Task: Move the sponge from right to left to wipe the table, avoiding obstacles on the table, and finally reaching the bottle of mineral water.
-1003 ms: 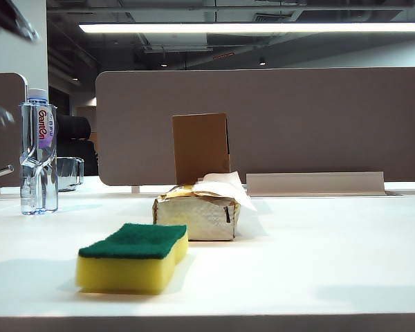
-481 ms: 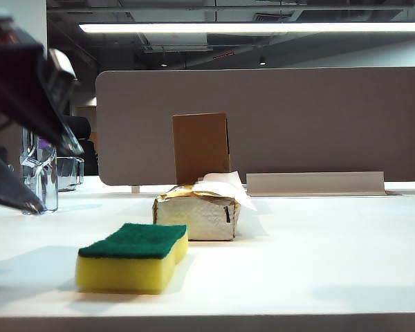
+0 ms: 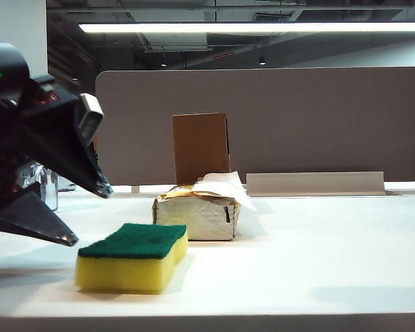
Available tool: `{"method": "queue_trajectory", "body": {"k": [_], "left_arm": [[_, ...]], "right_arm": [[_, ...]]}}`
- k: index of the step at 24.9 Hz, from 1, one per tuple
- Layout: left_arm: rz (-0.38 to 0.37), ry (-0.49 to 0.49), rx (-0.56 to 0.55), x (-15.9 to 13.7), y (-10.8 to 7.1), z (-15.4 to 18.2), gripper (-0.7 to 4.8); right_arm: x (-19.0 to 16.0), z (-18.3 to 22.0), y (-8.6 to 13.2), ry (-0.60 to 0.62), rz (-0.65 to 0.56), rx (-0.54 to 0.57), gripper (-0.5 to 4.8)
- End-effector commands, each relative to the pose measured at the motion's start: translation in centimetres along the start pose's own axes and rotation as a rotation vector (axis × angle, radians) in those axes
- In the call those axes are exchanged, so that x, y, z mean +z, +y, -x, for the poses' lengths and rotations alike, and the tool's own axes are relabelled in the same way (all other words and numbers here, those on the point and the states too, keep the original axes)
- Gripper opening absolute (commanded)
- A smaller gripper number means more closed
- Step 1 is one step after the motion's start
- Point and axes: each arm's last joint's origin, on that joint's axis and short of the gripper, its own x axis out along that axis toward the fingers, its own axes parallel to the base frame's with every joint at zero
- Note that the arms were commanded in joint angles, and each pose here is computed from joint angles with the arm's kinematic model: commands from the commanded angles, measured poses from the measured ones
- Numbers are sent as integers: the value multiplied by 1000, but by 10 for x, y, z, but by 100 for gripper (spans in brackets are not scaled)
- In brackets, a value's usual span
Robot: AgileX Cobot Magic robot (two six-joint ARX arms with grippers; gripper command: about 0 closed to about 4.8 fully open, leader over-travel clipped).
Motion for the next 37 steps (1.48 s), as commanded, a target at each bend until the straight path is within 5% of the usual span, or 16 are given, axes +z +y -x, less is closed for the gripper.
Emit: {"method": "queue_trajectory", "body": {"k": [1, 15, 17, 18, 22, 26, 29, 37], "left_arm": [[-19, -23, -12, 7, 1, -9, 479], [-84, 65, 58, 8, -4, -57, 479], [-76, 74, 105, 7, -6, -60, 425], [-78, 76, 123, 7, -6, -60, 344], [-54, 76, 136, 7, -6, -60, 171], [-43, 89, 145, 5, -5, -61, 168], [-31, 105, 145, 3, -5, -61, -7], [-40, 123, 154, 2, -4, -61, -5]], "right_arm": [[0, 1, 1, -5, 6, 9, 322], [0, 1, 1, -3, 5, 9, 303], [0, 1, 1, -3, 5, 9, 303], [0, 1, 1, -3, 5, 9, 303], [0, 1, 1, -3, 5, 9, 303], [0, 1, 1, -3, 5, 8, 303], [0, 1, 1, -3, 5, 8, 301], [0, 1, 1, -3, 5, 8, 301]]}}
